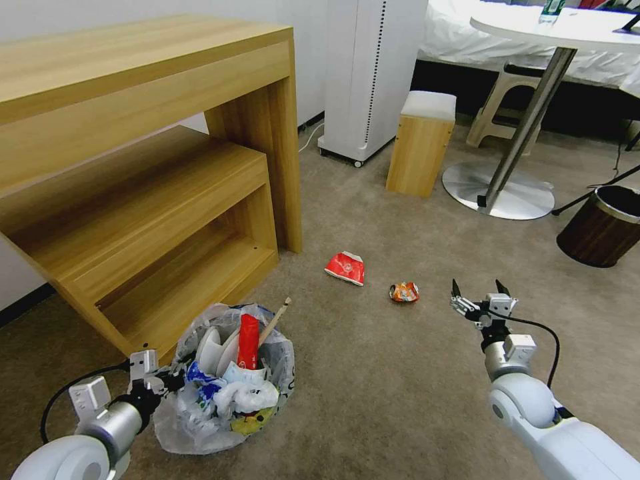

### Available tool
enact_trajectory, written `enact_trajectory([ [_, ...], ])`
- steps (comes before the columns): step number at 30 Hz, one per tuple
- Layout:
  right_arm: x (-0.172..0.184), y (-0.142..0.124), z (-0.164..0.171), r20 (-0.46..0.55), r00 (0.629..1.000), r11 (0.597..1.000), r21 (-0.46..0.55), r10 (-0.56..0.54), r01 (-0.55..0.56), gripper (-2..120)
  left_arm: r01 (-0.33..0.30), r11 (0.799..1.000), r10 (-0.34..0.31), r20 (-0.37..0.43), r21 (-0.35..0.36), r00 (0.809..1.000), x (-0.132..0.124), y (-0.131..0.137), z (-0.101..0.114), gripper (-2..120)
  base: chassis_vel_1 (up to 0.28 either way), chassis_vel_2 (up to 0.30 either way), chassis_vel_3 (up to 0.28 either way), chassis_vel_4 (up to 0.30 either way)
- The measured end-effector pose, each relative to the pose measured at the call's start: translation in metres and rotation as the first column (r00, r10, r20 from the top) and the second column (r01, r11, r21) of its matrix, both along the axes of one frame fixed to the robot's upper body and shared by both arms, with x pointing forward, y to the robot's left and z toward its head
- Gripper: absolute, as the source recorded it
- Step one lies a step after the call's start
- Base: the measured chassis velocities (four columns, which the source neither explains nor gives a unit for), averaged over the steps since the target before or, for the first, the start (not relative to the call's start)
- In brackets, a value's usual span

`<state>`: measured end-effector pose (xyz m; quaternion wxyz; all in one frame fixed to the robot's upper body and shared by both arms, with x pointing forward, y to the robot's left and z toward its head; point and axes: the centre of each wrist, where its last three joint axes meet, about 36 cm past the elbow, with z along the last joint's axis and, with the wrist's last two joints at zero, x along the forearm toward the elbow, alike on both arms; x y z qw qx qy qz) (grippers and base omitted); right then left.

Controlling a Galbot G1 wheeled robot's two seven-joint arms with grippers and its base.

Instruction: Pick up the trash bin and place the garbage on the floor into it.

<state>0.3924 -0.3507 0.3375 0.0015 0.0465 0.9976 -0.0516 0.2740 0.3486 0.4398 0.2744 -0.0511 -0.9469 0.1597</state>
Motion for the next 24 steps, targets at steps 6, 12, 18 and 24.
enact_trajectory([
  [6,-0.0029,-0.0013,0.0008,-0.007,1.0,1.0,0.001,0.004,-0.004,100,0.002,1.0,-0.001,-0.003,0.002,1.0,-0.0017,0.0004,-0.0007,0,0.0,0.0,0.0,0.0],
  [12,-0.0032,-0.0013,-0.0009,-0.009,1.0,1.0,-0.003,0.003,-0.003,100,0.002,1.0,-0.002,-0.001,0.002,1.0,-0.0019,0.0001,0.0,0,0.0,0.0,0.0,0.0],
  [18,-0.0033,-0.0023,-0.002,-0.004,1.0,1.0,-0.007,0.002,-0.002,100,0.0,1.0,0.0,0.006,0.0,1.0,-0.0018,0.0001,0.0002,0,-0.038,-0.037,-0.042,-0.041],
  [24,-0.0021,-0.0028,-0.0021,-0.003,1.0,1.0,-0.004,0.008,-0.008,100,-0.003,1.0,0.003,0.01,0.0,1.0,-0.0011,0.0005,0.0005,0,0.0,0.0,0.0,0.0],
])
